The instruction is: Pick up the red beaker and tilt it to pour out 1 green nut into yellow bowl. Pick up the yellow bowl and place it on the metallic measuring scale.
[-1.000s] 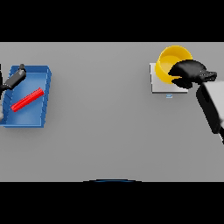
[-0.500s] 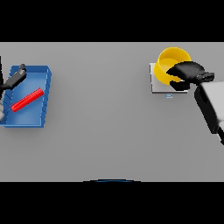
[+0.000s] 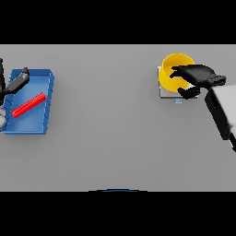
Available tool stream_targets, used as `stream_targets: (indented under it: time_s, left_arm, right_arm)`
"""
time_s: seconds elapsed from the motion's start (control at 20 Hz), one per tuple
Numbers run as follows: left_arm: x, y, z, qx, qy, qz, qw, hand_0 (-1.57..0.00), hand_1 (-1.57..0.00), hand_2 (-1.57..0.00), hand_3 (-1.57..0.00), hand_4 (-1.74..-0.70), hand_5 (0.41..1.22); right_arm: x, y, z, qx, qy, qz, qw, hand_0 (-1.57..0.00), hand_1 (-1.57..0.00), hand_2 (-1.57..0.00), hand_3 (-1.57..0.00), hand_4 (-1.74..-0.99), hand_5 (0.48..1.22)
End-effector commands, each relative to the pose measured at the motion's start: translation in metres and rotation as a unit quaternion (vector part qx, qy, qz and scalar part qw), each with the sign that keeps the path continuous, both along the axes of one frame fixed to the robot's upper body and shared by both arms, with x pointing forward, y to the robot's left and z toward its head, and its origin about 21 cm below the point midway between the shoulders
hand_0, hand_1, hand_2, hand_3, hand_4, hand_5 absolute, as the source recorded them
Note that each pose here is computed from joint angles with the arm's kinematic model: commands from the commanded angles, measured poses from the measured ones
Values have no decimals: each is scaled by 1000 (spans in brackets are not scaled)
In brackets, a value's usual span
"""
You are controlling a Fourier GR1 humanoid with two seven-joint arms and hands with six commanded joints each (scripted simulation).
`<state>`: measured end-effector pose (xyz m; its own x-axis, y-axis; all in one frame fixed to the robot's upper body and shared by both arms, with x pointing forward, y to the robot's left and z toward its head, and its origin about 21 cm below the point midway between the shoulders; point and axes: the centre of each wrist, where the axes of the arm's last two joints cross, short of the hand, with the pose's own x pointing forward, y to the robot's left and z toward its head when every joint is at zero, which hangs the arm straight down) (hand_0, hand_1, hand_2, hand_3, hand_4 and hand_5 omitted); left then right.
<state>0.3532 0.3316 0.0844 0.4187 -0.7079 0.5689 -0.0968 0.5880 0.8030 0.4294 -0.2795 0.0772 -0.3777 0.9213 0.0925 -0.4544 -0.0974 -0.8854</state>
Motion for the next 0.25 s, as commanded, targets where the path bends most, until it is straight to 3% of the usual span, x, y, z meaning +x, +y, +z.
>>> stream_targets:
  time_s: [0.0, 0.2]
  left_arm:
    - [1, 0, -2, -1, 0, -1, 1000, 1, 1, 1, 1, -723, 664]
    - [2, 2, 0, -3, -3, 1, 1000, 1, 1, 1, 1, -726, 665]
  right_arm:
    - [-1, -2, -1, -2, 1, -3, 1000, -54, -48, -63, -244, -1518, 786]
    - [0, -2, 1, -6, 13, -20, 1000, -21, -19, -25, -146, -1478, 738]
